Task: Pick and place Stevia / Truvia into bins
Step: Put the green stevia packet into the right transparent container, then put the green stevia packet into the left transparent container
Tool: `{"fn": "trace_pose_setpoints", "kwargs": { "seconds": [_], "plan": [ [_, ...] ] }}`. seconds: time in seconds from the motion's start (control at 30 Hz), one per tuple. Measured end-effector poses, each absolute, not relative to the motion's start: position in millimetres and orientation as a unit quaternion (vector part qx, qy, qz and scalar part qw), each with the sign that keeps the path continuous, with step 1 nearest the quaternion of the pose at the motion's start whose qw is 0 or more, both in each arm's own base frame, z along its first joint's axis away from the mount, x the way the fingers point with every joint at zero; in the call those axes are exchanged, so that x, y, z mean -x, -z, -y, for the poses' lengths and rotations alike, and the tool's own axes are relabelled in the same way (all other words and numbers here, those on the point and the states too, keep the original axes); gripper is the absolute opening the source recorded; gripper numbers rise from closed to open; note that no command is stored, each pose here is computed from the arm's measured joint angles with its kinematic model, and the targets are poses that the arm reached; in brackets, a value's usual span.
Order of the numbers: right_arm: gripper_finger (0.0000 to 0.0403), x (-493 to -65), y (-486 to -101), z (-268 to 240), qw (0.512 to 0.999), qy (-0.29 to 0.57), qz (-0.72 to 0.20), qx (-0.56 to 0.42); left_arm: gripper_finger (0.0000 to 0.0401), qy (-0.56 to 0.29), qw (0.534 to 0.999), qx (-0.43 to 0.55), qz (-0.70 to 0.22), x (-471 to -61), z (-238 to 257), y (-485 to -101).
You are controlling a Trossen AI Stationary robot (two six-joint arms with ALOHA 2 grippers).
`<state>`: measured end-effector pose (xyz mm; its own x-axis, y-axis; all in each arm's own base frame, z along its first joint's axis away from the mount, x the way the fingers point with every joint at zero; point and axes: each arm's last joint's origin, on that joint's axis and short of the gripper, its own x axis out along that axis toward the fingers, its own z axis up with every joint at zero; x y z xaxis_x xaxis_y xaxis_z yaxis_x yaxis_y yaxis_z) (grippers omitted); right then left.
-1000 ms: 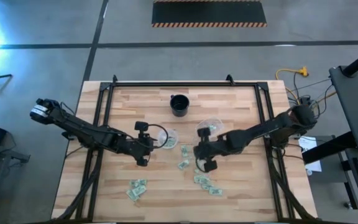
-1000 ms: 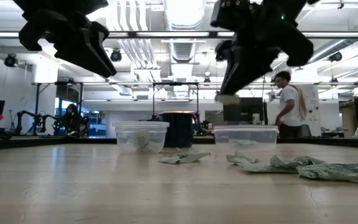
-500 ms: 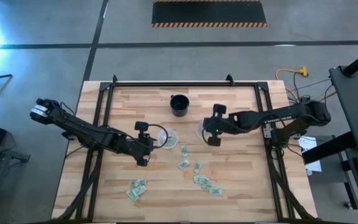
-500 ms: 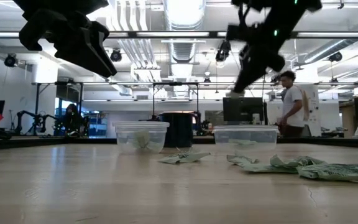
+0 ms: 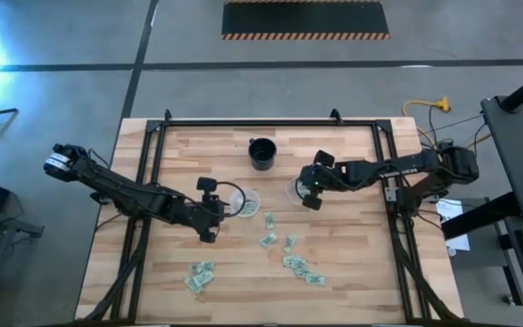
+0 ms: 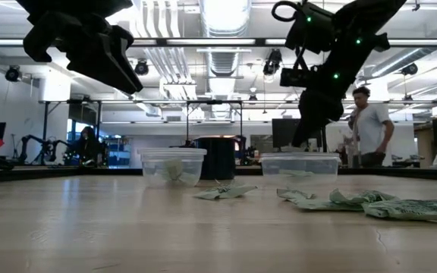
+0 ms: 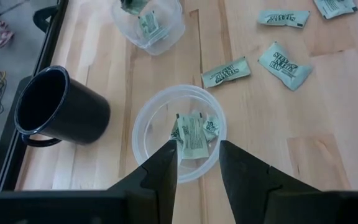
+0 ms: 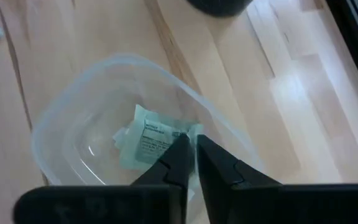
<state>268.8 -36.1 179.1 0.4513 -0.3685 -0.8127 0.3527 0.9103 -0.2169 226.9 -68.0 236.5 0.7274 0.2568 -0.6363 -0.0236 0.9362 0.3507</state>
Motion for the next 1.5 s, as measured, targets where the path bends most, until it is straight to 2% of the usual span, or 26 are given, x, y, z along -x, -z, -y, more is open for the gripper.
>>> {"fn": "trace_pose_setpoints", "kwargs": {
  "seconds": [0.3,0.47,0.63,0.87,1.23,1.5],
  "plan": [
    [0.0116,-268.0,-181.6,36.4,0.853,0.217,-0.474,0.011,0.0105,-0.069,0.914,-0.161,-0.365,-226.2,69.1,-236.5],
    [0.0143,-264.5,-194.8,28.3,0.869,0.2,-0.453,0.026,0.0105,-0.006,0.907,-0.126,-0.401,-218.0,77.7,-236.5],
    [0.0148,-259.0,-210.4,14.2,0.887,0.168,-0.426,0.053,0.0105,0.018,0.89,-0.057,-0.452,-205.7,89.0,-233.1],
    [0.0138,-254.9,-216.6,-8.0,0.909,0.125,-0.391,0.072,0.0105,0.025,0.892,0.005,-0.451,-196.2,114.3,-230.9],
    [0.0134,-250.6,-194.4,-33.3,0.928,0.075,-0.353,0.091,0.0105,0.038,0.882,0.038,-0.468,-198.6,161.3,-212.7],
    [0.0134,-245.9,-184.1,-33.4,0.942,0.077,-0.318,0.079,0.0105,0.028,0.857,0.011,-0.514,-207.9,186.6,-194.0]
  ]
}}
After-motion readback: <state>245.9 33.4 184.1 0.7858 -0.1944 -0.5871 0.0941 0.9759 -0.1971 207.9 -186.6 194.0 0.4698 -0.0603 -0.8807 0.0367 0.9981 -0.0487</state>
